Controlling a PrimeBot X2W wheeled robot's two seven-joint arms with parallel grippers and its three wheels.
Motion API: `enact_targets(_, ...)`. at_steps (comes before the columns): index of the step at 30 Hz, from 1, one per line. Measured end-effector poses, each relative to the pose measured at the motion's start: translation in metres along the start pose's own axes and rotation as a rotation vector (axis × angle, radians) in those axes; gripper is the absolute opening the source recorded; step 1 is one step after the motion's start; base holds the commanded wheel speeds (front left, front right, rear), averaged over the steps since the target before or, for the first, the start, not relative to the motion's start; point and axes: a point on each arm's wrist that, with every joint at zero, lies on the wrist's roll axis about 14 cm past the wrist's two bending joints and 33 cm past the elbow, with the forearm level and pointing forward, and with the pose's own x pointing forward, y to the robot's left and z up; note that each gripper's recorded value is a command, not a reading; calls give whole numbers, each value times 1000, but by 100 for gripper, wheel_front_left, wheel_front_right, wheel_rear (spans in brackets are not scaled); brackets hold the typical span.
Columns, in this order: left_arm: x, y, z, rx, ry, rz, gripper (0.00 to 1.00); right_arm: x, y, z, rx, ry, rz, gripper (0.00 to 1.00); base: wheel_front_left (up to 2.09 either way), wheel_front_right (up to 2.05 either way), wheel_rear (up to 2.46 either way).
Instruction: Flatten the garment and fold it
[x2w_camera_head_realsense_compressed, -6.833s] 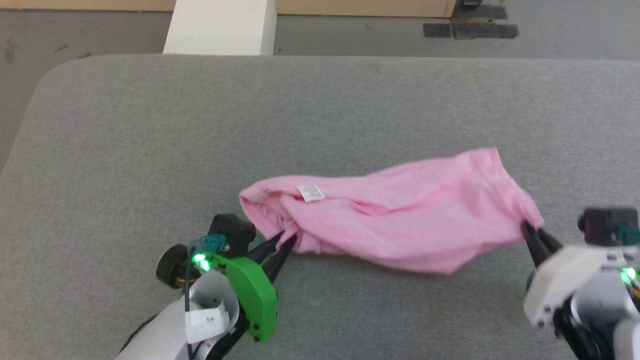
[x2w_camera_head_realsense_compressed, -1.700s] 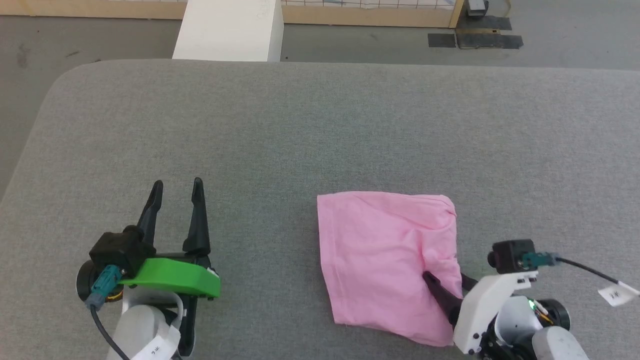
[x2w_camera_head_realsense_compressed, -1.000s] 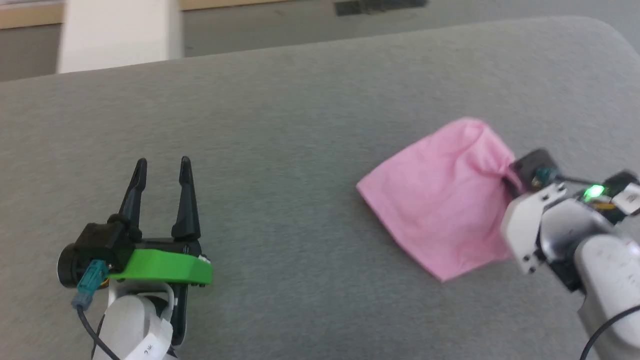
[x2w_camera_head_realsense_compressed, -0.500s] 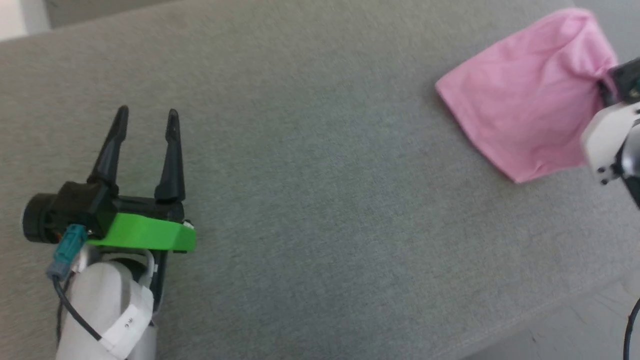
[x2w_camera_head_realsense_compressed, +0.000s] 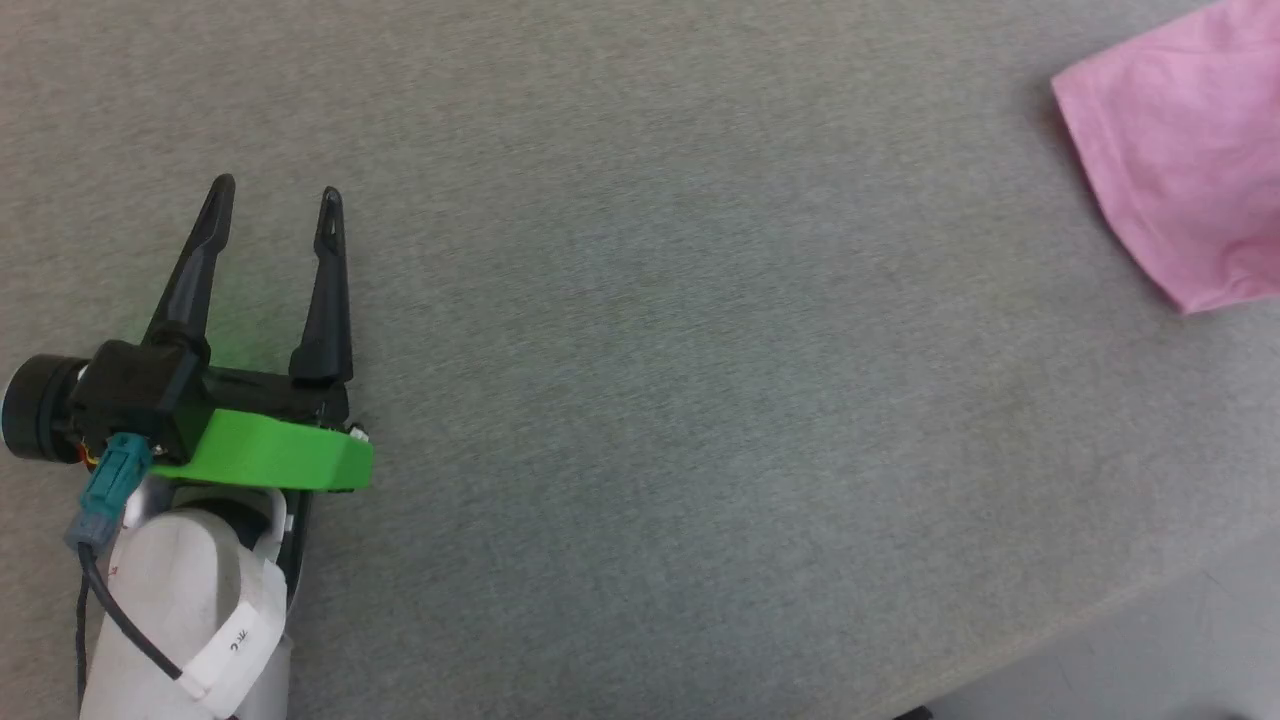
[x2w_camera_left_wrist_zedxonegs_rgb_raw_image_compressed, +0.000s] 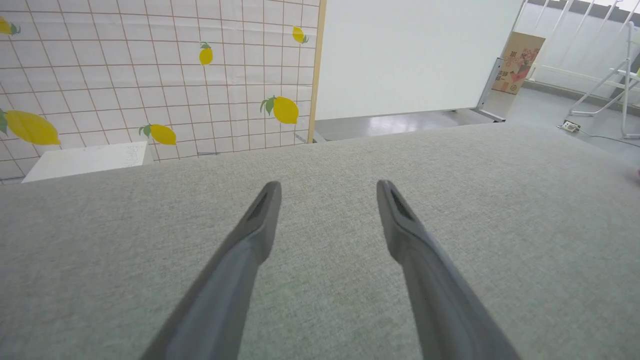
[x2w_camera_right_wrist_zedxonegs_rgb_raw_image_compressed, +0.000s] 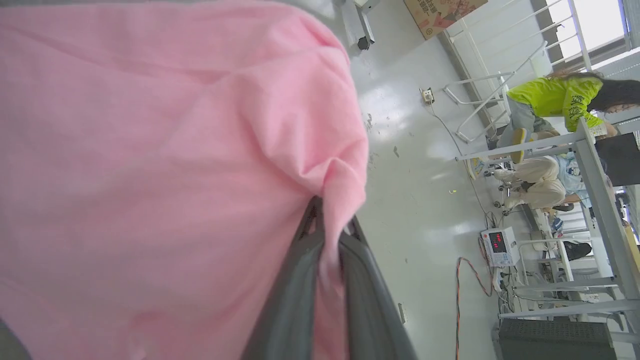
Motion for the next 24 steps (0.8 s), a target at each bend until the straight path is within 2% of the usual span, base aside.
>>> enact_targets(2,-4,4,2,9,3,10,100,4,0,3,12,-9,-8,0,0,0,0)
enact_targets(3,-5,6,3,13,2,15,100,5,1,3,24,-10,-12,15,0,0,0)
enact_targets(4,-7,8,4,17,2,20,100,5,1,2,27,-6,-13,45,0,0,0)
enact_targets(5,-8,9,6,21,-1,27,100,6,2,0,38,1,-13,93,0,0,0)
enact_targets(6,-10,10,8,25,-4,30,100,5,3,-2,49,8,-14,100,0,0,0)
enact_targets(10,-15,9,18,21,-25,43,100,1,-7,-4,78,-2,-32,100,0,0,0)
enact_targets(13,-23,8,25,8,-37,70,100,-6,-21,3,133,-68,-55,100,0,0,0)
enact_targets(17,-39,7,33,-2,-35,106,100,-19,-22,19,225,-193,-39,100,0,0,0)
enact_targets(23,-70,8,52,4,-45,168,100,-64,4,82,395,-510,70,100,0,0,0)
enact_targets(24,-83,9,66,3,-69,193,100,-94,20,105,480,-637,142,100,0,0,0)
